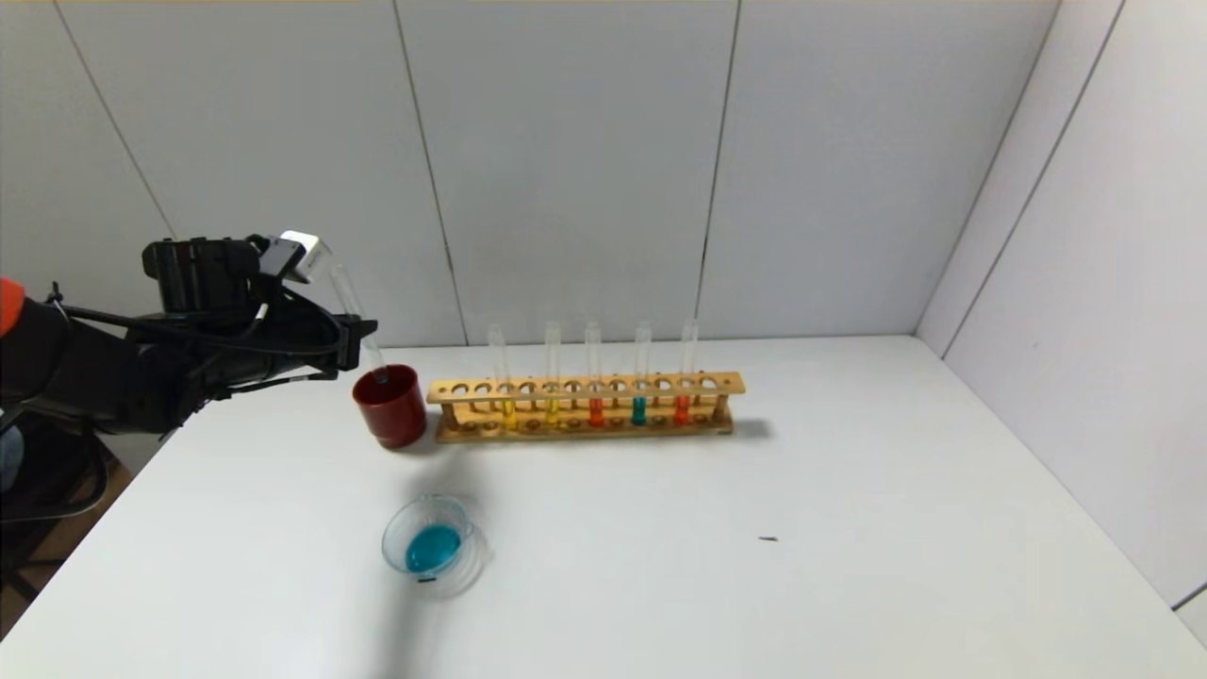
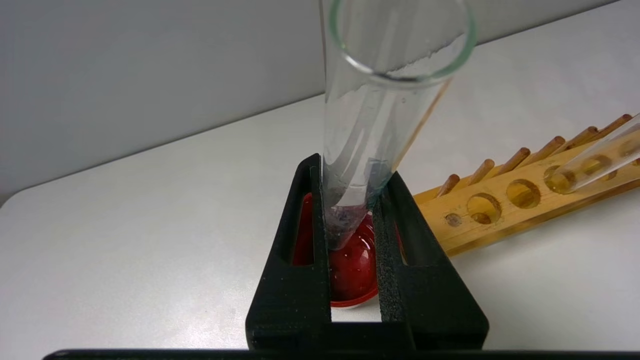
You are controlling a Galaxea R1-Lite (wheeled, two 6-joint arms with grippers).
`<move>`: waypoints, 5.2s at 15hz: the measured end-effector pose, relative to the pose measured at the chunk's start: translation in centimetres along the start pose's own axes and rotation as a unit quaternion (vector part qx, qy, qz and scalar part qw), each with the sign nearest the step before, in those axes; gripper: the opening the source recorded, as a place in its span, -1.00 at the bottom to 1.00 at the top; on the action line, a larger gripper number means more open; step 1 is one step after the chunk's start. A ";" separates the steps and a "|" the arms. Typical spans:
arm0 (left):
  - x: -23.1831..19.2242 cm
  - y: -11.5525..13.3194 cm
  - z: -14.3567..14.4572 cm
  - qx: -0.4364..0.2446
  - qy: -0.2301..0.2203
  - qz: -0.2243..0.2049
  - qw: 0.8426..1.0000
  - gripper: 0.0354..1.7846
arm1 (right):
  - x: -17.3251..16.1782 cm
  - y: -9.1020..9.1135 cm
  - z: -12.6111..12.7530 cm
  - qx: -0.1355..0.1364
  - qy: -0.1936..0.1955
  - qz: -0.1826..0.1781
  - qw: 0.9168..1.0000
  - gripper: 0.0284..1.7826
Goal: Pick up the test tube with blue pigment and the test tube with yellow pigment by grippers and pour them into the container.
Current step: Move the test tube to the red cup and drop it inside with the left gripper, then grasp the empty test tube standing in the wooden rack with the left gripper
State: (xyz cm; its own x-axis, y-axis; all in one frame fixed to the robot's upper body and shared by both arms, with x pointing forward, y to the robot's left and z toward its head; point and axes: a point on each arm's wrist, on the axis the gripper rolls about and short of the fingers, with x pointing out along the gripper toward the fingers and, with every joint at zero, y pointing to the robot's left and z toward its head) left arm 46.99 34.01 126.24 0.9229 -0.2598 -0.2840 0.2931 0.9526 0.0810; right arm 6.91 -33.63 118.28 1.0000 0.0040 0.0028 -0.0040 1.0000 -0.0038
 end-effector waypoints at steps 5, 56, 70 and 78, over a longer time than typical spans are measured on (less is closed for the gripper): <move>1.3 -0.5 -1.3 -0.002 0.018 -0.010 1.000 -0.69 | 0.0 0.0 0.0 0.000 0.000 0.000 1.000 0.96; 2.8 -10.9 -2.9 -0.070 0.007 -0.129 0.989 0.96 | 0.0 0.0 0.0 0.000 0.000 0.000 1.000 0.96; 8.3 -12.4 -3.9 -0.055 0.030 -0.127 0.990 0.53 | 0.0 0.0 0.0 0.000 0.000 0.000 1.000 0.96; 8.4 -12.7 -3.9 -0.046 0.028 -0.120 0.991 -0.68 | 0.0 0.0 0.0 0.000 0.000 0.000 1.000 0.96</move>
State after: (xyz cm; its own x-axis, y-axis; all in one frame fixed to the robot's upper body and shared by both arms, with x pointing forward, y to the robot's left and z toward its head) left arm 50.10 20.31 119.13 0.8136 -0.4738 -0.3370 0.4760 0.8756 -0.0817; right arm 6.91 -33.63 118.28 1.0000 0.0040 0.0028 -0.0040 1.0000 -0.0038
